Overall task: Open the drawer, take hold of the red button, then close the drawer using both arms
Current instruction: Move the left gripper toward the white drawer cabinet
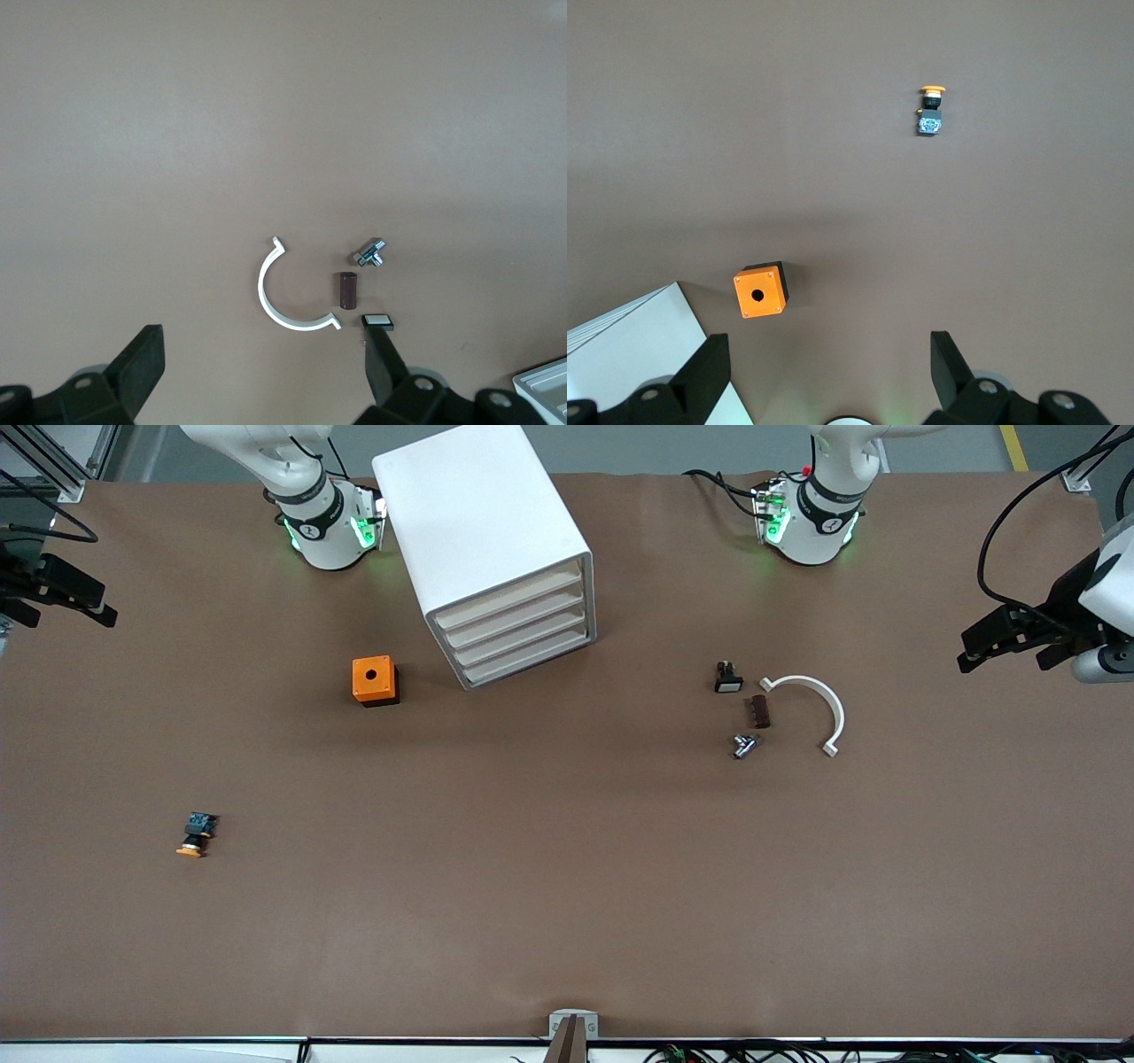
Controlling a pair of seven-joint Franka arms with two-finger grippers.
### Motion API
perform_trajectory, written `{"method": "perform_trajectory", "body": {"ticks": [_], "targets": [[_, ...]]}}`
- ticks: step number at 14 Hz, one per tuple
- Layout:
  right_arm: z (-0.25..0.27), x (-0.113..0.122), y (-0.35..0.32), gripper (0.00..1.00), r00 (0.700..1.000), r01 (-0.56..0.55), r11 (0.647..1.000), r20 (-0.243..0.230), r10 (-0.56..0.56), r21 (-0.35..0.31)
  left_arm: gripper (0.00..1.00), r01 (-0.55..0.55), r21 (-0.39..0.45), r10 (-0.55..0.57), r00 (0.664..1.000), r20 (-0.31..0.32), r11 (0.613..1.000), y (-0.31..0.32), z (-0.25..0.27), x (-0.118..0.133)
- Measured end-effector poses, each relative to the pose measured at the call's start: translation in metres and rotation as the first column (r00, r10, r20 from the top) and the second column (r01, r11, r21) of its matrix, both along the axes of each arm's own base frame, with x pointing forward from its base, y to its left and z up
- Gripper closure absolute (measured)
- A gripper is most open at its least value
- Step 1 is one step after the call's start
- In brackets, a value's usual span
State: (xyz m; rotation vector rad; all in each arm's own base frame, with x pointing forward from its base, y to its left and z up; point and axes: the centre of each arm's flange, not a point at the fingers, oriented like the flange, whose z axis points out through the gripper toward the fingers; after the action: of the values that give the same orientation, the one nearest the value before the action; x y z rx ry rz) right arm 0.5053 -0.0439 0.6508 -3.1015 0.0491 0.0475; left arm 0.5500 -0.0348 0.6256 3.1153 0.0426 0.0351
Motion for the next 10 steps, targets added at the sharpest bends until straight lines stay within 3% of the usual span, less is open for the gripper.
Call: {"method": "perform_trajectory", "body": {"ticks": [4,10], "targets": [[0.0,0.0,0.0,0.0,1.0,0.0,1.0,0.001,0.0,0.0,0.0,0.0,0.0,0.0,1.0,-0.006,1.0,0.0,-0.001,-0.001],[-0.001,0.0,0.0,0.0,1.0,0.0,1.0,-0.003,0.0,0.0,0.0,-0.008,0.002,0.009,0.993,-0.114,1.0,0.005,-0.038,0.01]]}}
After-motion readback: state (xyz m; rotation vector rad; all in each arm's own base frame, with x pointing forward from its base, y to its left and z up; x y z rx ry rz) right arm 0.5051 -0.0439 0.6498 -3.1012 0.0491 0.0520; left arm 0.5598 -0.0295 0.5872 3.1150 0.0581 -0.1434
